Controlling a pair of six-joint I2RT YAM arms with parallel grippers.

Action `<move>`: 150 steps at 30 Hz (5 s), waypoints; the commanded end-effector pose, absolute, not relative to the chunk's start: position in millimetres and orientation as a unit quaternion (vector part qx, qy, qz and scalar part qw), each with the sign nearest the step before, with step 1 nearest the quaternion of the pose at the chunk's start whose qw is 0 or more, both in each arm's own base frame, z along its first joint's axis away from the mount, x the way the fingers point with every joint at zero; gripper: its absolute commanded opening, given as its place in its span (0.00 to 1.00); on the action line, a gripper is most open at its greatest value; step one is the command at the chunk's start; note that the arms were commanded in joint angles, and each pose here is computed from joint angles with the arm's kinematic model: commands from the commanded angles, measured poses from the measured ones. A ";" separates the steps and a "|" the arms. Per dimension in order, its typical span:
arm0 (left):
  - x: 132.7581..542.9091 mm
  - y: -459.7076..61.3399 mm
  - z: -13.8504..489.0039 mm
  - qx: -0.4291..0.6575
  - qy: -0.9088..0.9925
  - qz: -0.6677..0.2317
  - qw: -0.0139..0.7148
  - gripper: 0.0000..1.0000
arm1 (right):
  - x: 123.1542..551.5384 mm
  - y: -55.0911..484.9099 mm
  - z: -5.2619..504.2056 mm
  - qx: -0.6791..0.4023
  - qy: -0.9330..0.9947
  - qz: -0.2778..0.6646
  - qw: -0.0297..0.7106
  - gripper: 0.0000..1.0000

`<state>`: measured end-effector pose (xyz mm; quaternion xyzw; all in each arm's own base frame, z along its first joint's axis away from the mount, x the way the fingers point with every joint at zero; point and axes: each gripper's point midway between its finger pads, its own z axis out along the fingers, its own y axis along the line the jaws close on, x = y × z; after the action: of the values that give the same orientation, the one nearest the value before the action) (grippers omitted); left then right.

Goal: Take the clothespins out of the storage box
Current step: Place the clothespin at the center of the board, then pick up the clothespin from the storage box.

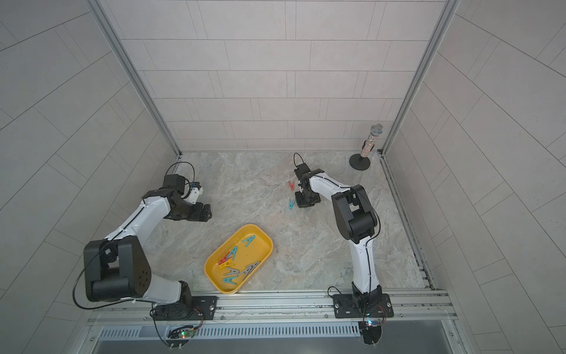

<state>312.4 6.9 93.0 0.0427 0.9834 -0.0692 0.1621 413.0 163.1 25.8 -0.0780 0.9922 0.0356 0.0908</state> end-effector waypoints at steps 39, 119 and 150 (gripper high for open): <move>308.3 2.7 106.2 0.048 0.981 -0.073 0.176 0.95 | 346.0 215.4 172.6 -0.133 0.952 0.128 0.244 0.39; 309.9 53.1 125.7 -0.034 0.974 0.035 0.219 0.96 | 247.2 403.6 27.8 -0.209 0.969 0.072 0.112 0.38; 308.6 39.1 116.6 -0.016 0.978 -0.004 0.206 0.96 | 242.1 393.5 71.7 -0.240 0.953 0.087 0.164 0.04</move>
<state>312.3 41.5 121.2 -0.0207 0.9766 0.0059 0.2141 244.2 390.3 37.6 -0.2212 0.9638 0.0692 0.1319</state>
